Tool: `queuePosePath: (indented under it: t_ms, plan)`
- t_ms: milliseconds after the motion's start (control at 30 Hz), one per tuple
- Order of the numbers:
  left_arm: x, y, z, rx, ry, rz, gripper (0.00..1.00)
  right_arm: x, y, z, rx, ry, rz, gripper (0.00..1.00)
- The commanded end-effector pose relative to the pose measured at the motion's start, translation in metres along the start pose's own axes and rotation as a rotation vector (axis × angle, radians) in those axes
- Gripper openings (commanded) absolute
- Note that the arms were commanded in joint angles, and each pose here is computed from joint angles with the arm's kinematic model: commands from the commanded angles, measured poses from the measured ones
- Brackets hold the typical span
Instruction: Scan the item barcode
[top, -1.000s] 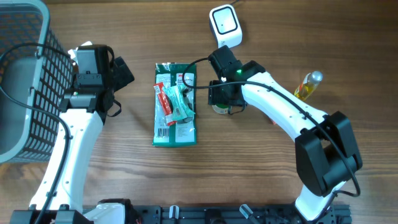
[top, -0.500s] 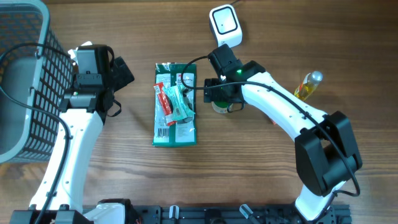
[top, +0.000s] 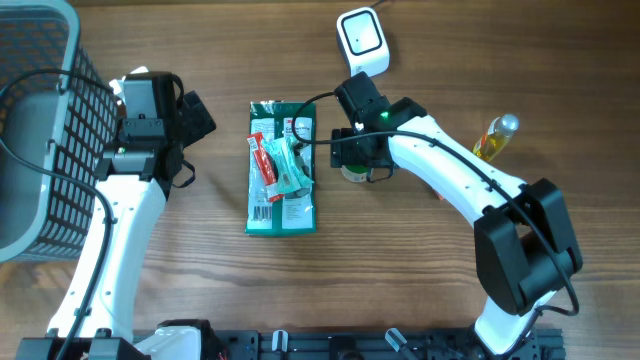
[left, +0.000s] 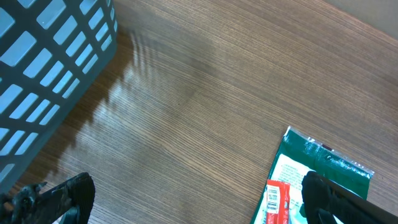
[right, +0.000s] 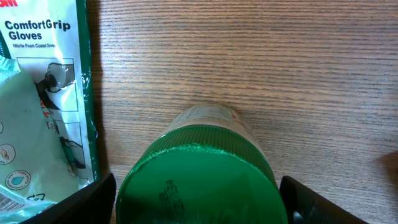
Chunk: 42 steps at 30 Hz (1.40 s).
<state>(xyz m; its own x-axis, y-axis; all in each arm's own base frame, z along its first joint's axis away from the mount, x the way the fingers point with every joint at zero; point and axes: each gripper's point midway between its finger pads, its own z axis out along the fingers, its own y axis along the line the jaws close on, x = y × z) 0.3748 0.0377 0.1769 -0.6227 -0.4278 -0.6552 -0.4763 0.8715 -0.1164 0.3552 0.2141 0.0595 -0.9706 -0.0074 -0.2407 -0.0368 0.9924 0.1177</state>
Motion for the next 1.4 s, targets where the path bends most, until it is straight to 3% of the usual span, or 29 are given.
queuePosePath:
  t_ms: [0,133,167,200,800,1233,1267,1367]
  plan:
    - [-0.004,0.002,0.0,-0.011,-0.012,-0.003,1.0,0.006,-0.007,0.011,0.024,0.029,0.003,0.84]
    - [-0.004,0.002,0.0,-0.011,-0.012,-0.004,1.0,0.005,-0.006,0.011,0.022,0.024,0.003,0.85]
    - [-0.004,0.002,0.0,-0.011,-0.012,-0.003,1.0,0.004,-0.006,0.011,0.019,0.019,0.003,0.96]
    - [-0.004,0.002,0.0,-0.011,-0.012,-0.003,1.0,0.001,-0.005,0.011,0.014,0.01,0.005,1.0]
    - [-0.004,0.002,0.0,-0.011,-0.012,-0.003,1.0,-0.007,0.001,0.011,-0.011,-0.024,0.007,1.0]
    - [-0.004,0.002,0.0,-0.011,-0.012,-0.003,1.0,0.015,-0.013,0.032,0.026,0.009,0.002,1.0]
    - [-0.004,0.002,0.0,-0.011,-0.012,-0.003,1.0,0.016,-0.014,0.034,0.025,0.006,0.002,0.99]
    - [-0.004,0.002,0.0,-0.011,-0.012,-0.003,1.0,0.015,-0.013,0.035,0.016,0.002,0.003,0.81]
